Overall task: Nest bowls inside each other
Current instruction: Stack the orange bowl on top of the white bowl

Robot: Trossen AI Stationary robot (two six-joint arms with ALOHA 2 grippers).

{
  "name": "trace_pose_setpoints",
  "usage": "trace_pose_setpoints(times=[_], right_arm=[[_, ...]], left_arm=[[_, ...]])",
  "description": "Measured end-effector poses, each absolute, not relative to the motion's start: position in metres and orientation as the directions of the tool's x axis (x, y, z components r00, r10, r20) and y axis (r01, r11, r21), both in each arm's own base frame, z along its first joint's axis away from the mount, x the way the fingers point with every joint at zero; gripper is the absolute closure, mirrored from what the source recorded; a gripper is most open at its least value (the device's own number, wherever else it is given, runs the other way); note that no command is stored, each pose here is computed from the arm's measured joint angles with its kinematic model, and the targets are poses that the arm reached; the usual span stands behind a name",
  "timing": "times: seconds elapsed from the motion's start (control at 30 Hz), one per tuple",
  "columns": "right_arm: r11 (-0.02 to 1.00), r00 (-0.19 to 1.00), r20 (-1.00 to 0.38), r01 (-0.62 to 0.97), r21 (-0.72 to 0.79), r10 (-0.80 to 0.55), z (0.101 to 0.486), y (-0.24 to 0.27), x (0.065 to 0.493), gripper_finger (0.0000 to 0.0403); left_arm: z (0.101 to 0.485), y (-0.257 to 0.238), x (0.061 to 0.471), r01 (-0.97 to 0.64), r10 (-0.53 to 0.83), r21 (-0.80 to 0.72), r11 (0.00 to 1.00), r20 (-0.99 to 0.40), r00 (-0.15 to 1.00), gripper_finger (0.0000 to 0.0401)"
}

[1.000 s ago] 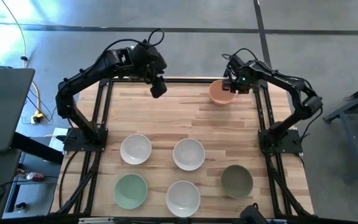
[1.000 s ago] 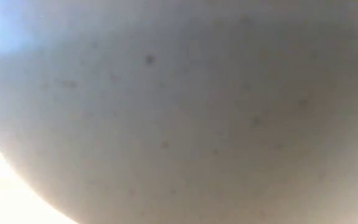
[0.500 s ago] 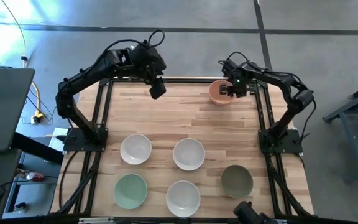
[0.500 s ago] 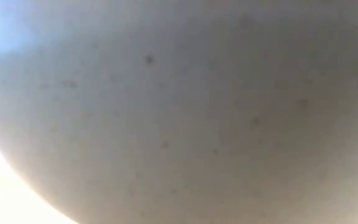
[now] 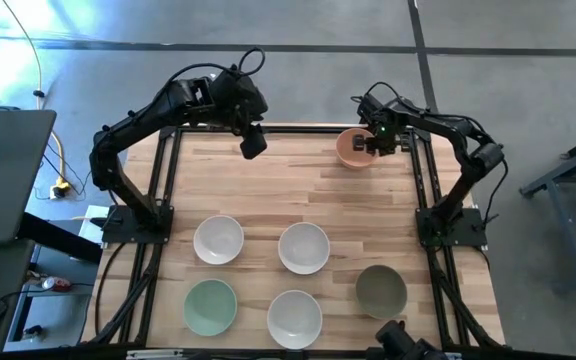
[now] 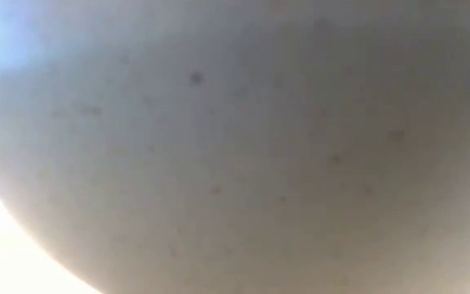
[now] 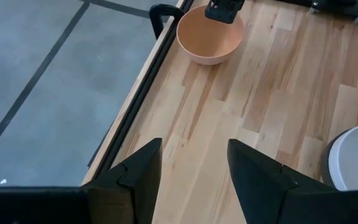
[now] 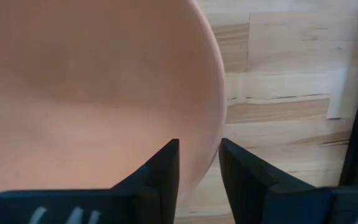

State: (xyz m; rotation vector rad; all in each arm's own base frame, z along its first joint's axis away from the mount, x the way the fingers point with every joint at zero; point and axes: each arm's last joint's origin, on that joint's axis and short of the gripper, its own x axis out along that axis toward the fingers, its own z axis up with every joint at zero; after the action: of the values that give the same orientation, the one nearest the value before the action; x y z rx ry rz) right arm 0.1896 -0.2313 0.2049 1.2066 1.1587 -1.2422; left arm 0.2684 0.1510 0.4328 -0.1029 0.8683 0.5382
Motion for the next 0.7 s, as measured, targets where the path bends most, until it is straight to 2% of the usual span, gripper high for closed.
trace_pose_setpoints(times=[0.2, 0.43, 0.7], right_arm=[[-0.026, 0.014, -0.999, 1.0, 0.015, -0.039, 0.205, -0.233, 0.188, 0.0356], [-0.015, 0.008, -1.0, 1.0, 0.008, -0.003, 0.197, -0.235, 0.19, 0.0393], [0.021, -0.005, -1.0, 1.0, -0.005, -0.011, 0.188, -0.234, 0.2, 0.04]], left_arm=[[0.433, 0.151, 0.269, -0.48, 0.394, 0.116, 0.869, -0.75, 0.531, 0.0228], [0.433, 0.15, 0.269, -0.477, 0.389, 0.112, 0.872, -0.751, 0.535, 0.0228], [0.432, 0.15, 0.268, -0.469, 0.38, 0.113, 0.876, -0.761, 0.526, 0.0229]])
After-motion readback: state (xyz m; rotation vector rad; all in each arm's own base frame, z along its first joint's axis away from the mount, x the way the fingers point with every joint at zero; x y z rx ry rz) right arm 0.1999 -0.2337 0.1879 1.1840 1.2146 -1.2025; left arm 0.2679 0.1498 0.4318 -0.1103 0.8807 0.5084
